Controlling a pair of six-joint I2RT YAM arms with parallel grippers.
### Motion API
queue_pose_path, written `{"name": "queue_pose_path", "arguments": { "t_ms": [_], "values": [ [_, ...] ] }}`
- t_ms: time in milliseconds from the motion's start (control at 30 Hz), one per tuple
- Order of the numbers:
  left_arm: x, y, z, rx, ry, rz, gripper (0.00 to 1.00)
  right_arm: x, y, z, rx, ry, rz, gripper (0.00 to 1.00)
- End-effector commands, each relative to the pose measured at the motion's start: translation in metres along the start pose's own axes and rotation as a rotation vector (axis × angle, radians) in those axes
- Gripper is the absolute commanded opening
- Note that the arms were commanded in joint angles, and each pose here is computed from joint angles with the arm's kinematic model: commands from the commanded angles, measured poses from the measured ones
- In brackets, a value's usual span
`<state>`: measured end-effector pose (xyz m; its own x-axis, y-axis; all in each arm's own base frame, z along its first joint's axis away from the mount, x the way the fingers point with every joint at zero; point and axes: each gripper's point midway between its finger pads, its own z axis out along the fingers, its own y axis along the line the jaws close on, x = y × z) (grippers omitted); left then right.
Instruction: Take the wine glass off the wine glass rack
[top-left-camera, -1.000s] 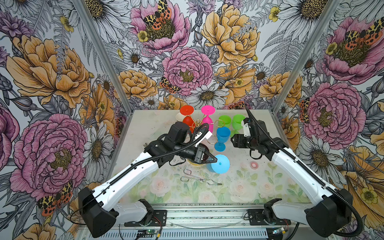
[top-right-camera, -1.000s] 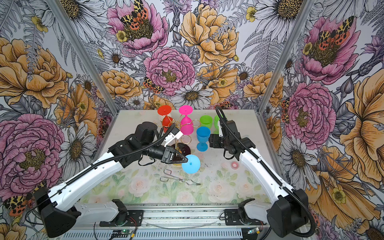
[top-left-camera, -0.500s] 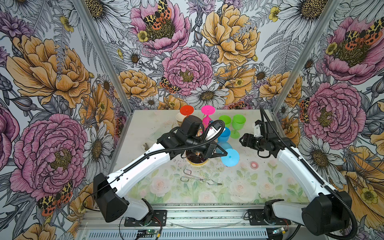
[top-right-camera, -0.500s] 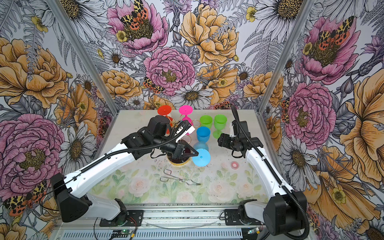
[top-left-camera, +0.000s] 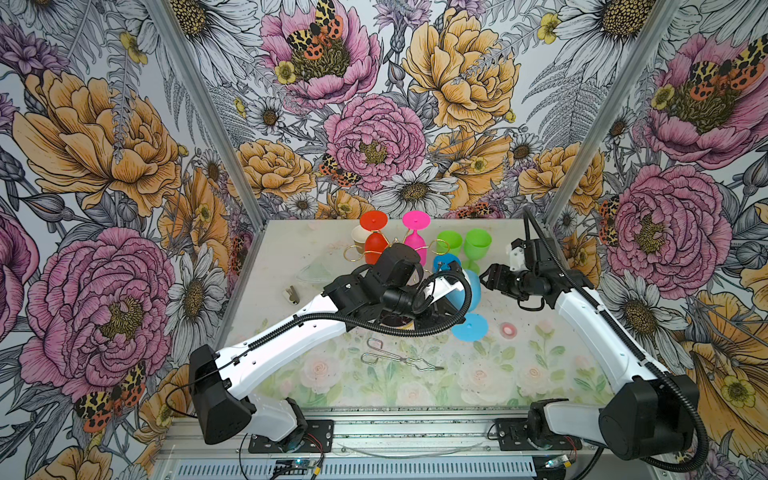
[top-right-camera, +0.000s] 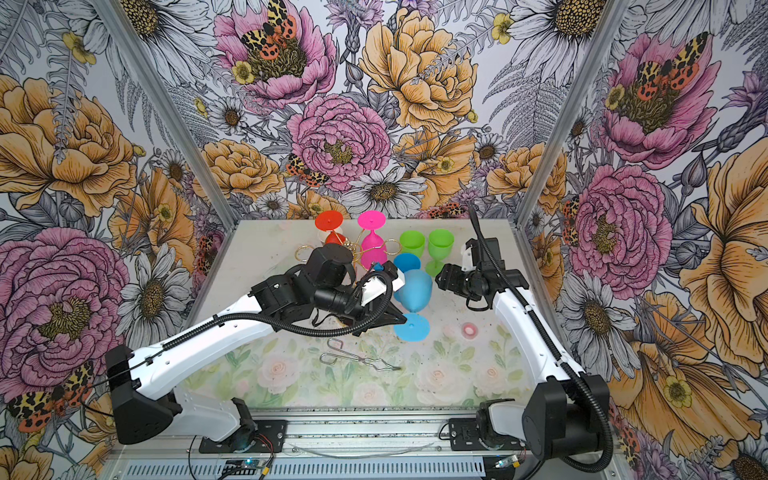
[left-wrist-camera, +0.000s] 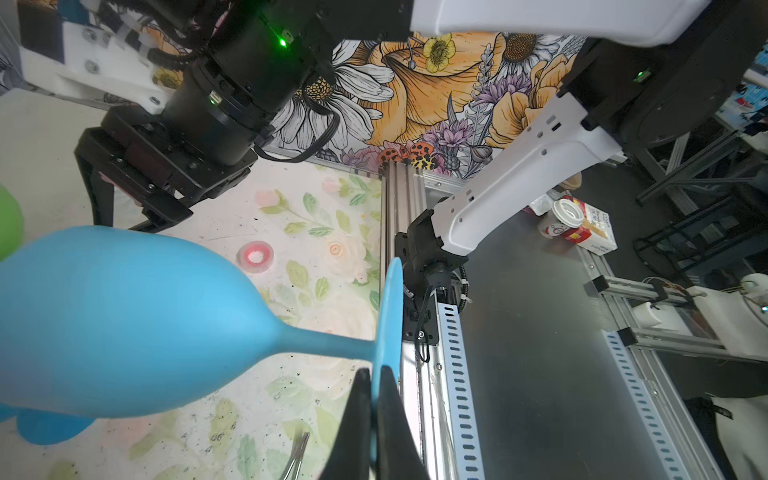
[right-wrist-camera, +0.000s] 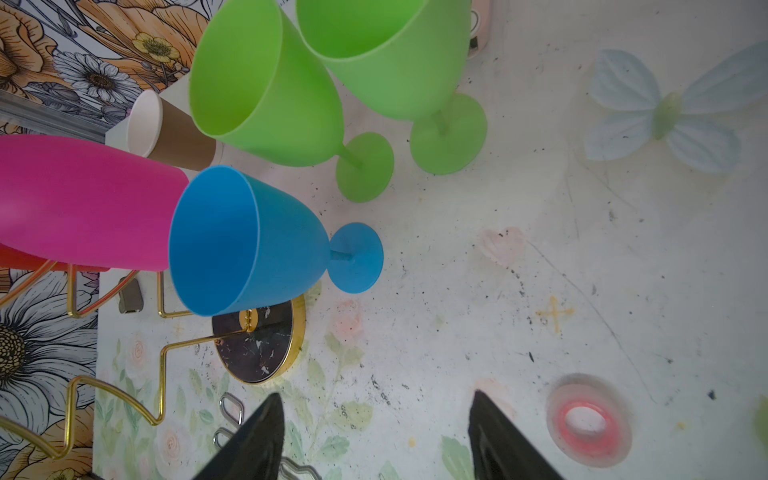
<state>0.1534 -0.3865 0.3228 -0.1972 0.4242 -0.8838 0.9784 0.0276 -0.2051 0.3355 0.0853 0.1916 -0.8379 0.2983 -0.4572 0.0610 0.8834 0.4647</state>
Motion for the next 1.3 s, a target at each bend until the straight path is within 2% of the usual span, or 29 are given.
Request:
{"name": "queue_pose_path", "arguments": {
  "t_ms": [0,233,633,800,1033,1267],
  "values": [
    [0.000,0.003,-0.006,-0.110,-0.001,0.239,0.00,-0.014,0.011,-0.008,-0.040,-0.019,0.002,0.71],
    [0.020,0.012,-0.001,-0.232,0.050,0.454,0.00,-0.031,0.022,-0.021,-0.056,-0.038,-0.012,0.71],
    [0.063,0.037,0.018,-0.500,0.251,0.846,0.00,-0.053,0.052,-0.055,-0.146,-0.083,-0.012,0.70],
    [0.061,0.043,0.017,-0.560,0.227,0.911,0.00,-0.049,0.064,-0.068,-0.184,-0.066,-0.012,0.69],
    [0.069,0.058,0.017,-0.665,0.302,1.030,0.00,-0.032,0.087,-0.079,-0.236,0.002,-0.046,0.69],
    [0.076,0.063,0.021,-0.704,0.339,1.094,0.00,-0.025,0.096,-0.090,-0.246,0.032,-0.075,0.68]
  ]
}}
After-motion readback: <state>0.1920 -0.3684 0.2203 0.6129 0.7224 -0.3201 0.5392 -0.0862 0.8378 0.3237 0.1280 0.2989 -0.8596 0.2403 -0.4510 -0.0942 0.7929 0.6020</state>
